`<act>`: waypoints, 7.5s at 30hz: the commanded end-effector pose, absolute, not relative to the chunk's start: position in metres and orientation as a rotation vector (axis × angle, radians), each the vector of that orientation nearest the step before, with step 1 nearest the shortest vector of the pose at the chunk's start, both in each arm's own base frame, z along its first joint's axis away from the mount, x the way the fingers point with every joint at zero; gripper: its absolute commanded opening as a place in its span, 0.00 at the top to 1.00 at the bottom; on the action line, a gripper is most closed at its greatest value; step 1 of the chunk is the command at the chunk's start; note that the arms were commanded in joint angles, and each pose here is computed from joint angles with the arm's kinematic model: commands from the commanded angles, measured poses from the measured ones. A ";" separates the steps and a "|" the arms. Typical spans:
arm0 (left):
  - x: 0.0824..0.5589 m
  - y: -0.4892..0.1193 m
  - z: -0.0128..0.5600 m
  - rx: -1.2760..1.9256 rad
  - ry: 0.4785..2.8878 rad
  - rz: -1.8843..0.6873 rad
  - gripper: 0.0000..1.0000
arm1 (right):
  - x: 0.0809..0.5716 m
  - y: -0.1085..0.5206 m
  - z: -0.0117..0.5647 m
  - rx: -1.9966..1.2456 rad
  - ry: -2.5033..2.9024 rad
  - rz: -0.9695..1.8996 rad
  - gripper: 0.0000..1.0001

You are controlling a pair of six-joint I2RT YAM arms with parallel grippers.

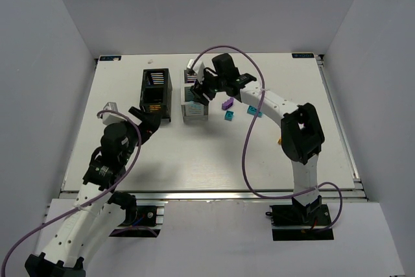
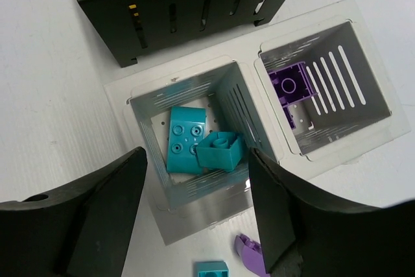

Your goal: Sort the legos into containers by color

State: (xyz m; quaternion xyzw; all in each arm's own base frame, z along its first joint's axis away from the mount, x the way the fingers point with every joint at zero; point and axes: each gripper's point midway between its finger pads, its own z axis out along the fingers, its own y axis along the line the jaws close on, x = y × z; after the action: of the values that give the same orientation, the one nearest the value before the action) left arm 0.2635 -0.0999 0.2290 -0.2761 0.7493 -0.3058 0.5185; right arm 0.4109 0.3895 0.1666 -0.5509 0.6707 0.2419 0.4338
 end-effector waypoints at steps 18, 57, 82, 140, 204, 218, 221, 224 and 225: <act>0.259 -0.108 0.224 -0.686 1.772 -0.834 0.02 | 0.370 0.280 0.247 -1.267 1.638 0.652 0.11; 0.268 -0.123 0.214 -0.654 1.794 -0.894 0.03 | 0.421 0.167 0.109 -1.221 2.148 0.480 0.23; 0.271 -0.122 0.212 -0.668 1.808 -0.873 0.03 | 0.441 0.151 0.060 -1.243 2.277 0.308 0.27; 0.257 -0.105 0.223 -0.676 1.769 -0.816 0.42 | 0.409 0.406 0.248 -1.116 1.586 0.920 1.00; 0.426 -0.394 0.097 0.400 2.316 -0.056 0.27 | 0.375 0.063 0.190 -0.692 2.036 0.607 0.30; 0.425 -0.391 0.060 0.382 2.381 -0.042 0.32 | 0.376 0.062 0.186 -0.687 2.050 0.607 0.30; 0.423 -0.386 0.053 0.376 2.392 -0.036 0.33 | 0.376 0.062 0.185 -0.684 2.055 0.611 0.30; 0.425 -0.382 0.047 0.362 2.404 -0.034 0.35 | 0.377 0.062 0.184 -0.681 2.057 0.615 0.30; 0.427 -0.382 0.046 0.357 2.405 -0.036 0.36 | 0.377 0.063 0.184 -0.682 2.056 0.619 0.30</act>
State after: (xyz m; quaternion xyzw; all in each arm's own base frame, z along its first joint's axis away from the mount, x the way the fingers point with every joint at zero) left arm 0.4164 -0.3812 0.0289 0.1576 0.9309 0.0041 0.3296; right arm 0.3771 0.0619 0.1830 -0.2679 0.8284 0.2418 0.4285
